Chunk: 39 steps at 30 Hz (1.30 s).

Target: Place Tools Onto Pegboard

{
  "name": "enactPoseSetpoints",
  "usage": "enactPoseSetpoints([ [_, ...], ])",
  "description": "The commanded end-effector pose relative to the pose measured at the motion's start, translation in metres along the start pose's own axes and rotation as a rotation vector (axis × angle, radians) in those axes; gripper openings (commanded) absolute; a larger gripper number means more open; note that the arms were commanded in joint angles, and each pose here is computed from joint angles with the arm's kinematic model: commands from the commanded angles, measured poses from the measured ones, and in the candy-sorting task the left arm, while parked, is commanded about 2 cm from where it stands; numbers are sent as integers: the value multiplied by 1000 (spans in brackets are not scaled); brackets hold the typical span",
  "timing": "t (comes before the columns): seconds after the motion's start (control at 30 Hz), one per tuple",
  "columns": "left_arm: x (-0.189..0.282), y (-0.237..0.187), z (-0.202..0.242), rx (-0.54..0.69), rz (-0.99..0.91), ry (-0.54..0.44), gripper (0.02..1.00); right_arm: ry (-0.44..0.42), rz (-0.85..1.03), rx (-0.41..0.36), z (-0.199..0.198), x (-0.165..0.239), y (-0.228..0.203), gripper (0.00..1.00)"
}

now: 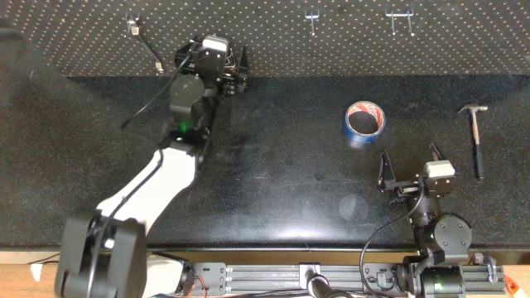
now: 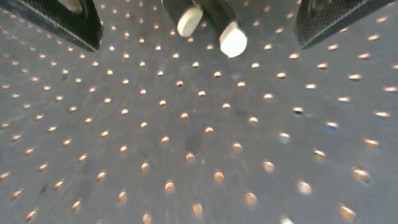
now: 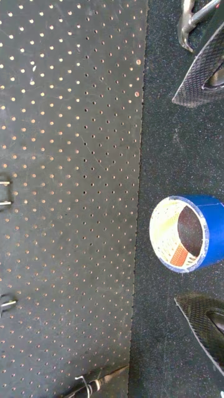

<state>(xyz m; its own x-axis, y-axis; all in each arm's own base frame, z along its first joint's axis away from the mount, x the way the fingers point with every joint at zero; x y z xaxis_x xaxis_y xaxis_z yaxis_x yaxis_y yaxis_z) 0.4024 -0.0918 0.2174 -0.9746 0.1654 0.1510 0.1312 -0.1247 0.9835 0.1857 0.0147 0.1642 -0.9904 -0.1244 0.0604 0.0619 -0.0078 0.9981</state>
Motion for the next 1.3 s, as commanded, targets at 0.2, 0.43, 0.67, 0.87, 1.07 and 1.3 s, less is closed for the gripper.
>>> enactPoseSetpoints([
  [0.2,81,11,31,30,57,-74,996,15,0,14,2,0,-1,976],
  [0.43,156,-29,67,167,-22,96,996,15,0,14,2,0,-1,976],
  [0.67,197,-53,70,242,-217,212,993,15,0,14,2,0,-1,976],
  [0.87,210,-69,71,250,-215,262,996,15,0,14,2,0,-1,976],
  [1.07,217,-93,66,269,-98,267,996,15,0,14,2,0,-1,976],
  [1.3,219,-98,55,267,-75,216,998,15,0,14,2,0,-1,976],
])
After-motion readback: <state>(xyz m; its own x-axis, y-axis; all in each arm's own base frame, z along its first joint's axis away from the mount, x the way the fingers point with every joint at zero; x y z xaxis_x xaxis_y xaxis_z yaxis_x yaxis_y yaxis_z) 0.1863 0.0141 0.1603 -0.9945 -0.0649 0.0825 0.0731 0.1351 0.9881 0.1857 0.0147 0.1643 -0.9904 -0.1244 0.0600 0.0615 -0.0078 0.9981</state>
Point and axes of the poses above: each gripper's point midway between its finger pads, its own x axis back along the fingers, its own z axis along the line the jaws close on, y = z × x, the point moved 6 cm from there along x, back along the fingers, and after that the axes turned 1 degree about x, right-handed, at the moved point
